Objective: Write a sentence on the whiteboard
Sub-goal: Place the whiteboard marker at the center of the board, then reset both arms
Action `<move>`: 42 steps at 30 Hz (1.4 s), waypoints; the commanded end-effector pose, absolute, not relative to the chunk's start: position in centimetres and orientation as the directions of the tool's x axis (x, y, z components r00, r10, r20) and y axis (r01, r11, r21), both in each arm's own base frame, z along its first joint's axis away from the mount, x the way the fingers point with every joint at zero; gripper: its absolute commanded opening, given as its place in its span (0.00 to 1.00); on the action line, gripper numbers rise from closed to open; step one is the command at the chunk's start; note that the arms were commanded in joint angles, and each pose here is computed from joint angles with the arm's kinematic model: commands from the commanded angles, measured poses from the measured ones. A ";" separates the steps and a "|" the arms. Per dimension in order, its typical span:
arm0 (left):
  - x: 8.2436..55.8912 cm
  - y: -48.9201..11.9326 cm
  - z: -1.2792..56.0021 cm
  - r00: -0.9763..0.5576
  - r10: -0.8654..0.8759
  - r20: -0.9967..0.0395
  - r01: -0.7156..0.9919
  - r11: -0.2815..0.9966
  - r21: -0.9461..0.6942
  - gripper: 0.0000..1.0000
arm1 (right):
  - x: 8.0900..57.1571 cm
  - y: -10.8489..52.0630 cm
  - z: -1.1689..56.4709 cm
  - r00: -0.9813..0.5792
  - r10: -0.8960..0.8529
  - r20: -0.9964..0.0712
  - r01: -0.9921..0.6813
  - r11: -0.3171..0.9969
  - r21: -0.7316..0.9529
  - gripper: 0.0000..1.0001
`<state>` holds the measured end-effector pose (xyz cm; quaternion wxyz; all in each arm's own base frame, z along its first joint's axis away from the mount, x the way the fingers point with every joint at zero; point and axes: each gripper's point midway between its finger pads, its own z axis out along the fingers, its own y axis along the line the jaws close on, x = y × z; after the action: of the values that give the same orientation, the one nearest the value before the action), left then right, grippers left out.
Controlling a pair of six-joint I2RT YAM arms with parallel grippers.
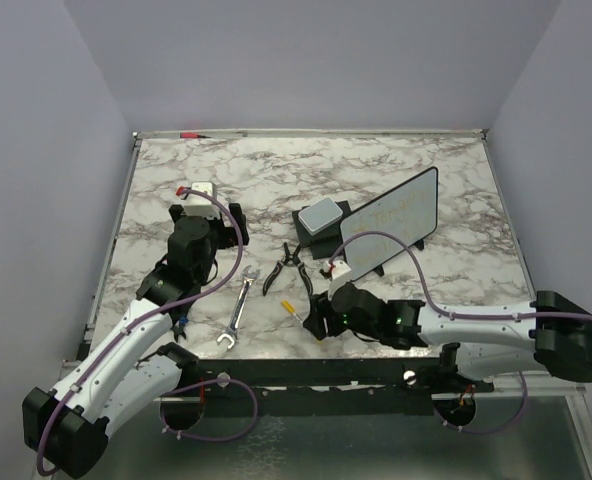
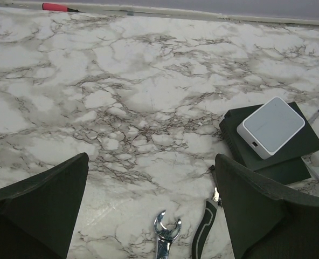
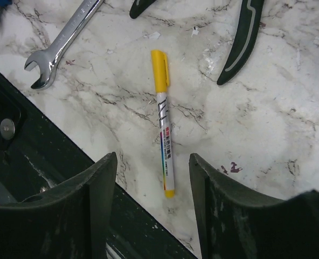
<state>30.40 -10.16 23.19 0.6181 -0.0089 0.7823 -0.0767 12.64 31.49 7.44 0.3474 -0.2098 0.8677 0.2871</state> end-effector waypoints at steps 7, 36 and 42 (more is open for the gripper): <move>30.7 -10.8 24.3 -0.219 -0.136 -0.966 0.108 0.981 -0.163 0.99 | 17.6 32.0 19.1 -0.410 -0.138 -0.902 -0.599 0.786 0.153 1.00; 33.2 -2.2 29.9 -0.080 -0.124 -0.989 -0.164 0.980 -0.110 0.99 | 32.6 -0.8 28.5 -0.046 0.230 -0.972 0.203 0.955 0.216 1.00; 32.1 -0.8 30.1 -0.054 -0.113 -0.992 -0.223 0.970 -0.099 0.99 | 29.4 -1.9 28.3 0.146 0.172 -0.974 0.187 0.962 0.198 1.00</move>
<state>32.83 -2.76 28.89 0.6643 -0.0954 0.7414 0.0006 30.58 -0.54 26.64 0.6935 0.1364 0.7071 0.0220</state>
